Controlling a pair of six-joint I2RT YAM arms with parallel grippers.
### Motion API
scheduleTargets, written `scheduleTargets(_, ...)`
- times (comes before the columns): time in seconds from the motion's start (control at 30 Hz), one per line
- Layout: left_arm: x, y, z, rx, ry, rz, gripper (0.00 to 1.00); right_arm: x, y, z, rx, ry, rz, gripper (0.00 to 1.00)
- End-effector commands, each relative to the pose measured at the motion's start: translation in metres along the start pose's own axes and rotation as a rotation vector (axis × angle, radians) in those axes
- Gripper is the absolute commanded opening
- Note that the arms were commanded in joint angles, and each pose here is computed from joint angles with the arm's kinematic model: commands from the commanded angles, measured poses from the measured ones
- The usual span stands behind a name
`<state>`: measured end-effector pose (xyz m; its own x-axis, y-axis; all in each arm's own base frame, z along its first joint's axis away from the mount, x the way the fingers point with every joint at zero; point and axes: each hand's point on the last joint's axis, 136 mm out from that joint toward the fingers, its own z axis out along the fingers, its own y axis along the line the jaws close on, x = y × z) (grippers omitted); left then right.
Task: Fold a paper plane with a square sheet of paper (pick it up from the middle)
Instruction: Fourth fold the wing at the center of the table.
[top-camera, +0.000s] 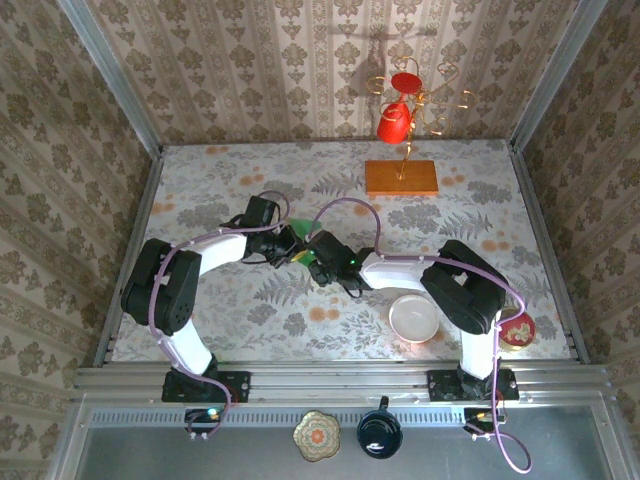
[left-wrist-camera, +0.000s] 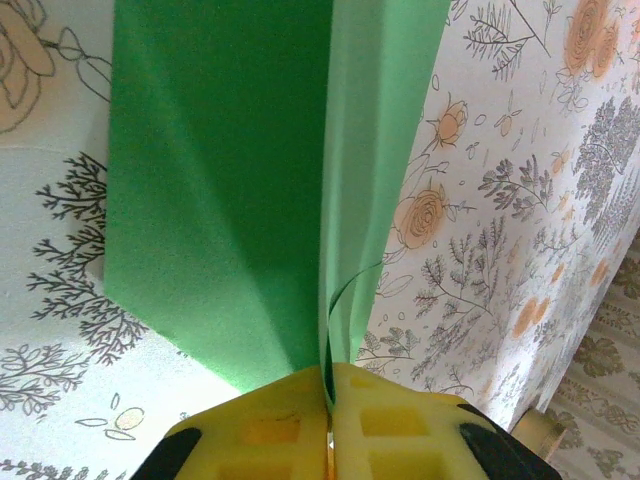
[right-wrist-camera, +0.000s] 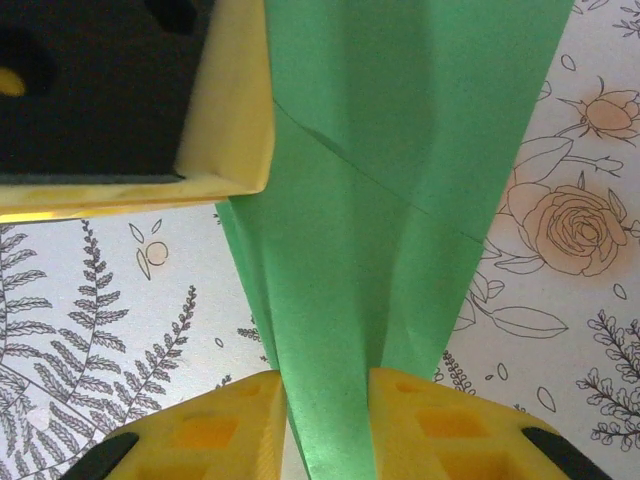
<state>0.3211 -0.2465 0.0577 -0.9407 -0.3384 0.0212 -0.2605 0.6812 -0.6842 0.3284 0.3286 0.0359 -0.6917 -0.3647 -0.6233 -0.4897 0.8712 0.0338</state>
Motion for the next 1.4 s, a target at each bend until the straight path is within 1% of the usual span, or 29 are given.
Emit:
scheduleTargets(0.0, 0.001, -0.006, -0.001, 0.007, 0.012, -0.012, 0.11, 0.001, -0.006, 0.006, 0.046, 0.004, -0.022, 0.27)
scheduleTargets(0.13, 0.001, -0.006, -0.002, 0.003, 0.013, -0.012, 0.14, 0.005, -0.008, 0.004, 0.048, 0.014, -0.04, 0.24)
scheduleTargets(0.33, -0.009, 0.003, -0.004, -0.014, 0.0, -0.022, 0.21, 0.01, -0.008, 0.002, 0.039, 0.017, -0.056, 0.22)
scheduleTargets(0.5, -0.017, 0.009, 0.0, -0.024, -0.001, -0.027, 0.24, 0.012, -0.007, 0.004, 0.029, 0.018, -0.053, 0.18)
scheduleTargets(0.7, -0.016, 0.013, 0.008, -0.024, 0.026, -0.031, 0.29, 0.01, -0.005, 0.002, 0.014, 0.012, -0.054, 0.18)
scheduleTargets(0.83, -0.016, 0.014, 0.011, -0.015, 0.034, -0.038, 0.39, 0.012, -0.004, 0.001, 0.008, 0.014, -0.062, 0.18)
scheduleTargets(1.0, -0.019, 0.01, 0.013, -0.003, 0.034, -0.037, 0.45, 0.015, -0.004, 0.002, 0.0, 0.019, -0.069, 0.18)
scheduleTargets(1.07, -0.02, 0.009, 0.014, -0.004, 0.037, -0.038, 0.45, 0.016, -0.004, 0.001, 0.0, 0.019, -0.071, 0.18)
scheduleTargets(1.17, -0.02, 0.01, 0.017, -0.005, 0.044, -0.045, 0.42, 0.016, -0.004, 0.001, -0.003, 0.017, -0.073, 0.18)
scheduleTargets(1.37, -0.021, 0.012, 0.02, -0.008, 0.048, -0.056, 0.28, 0.017, -0.004, 0.001, -0.001, 0.018, -0.073, 0.18)
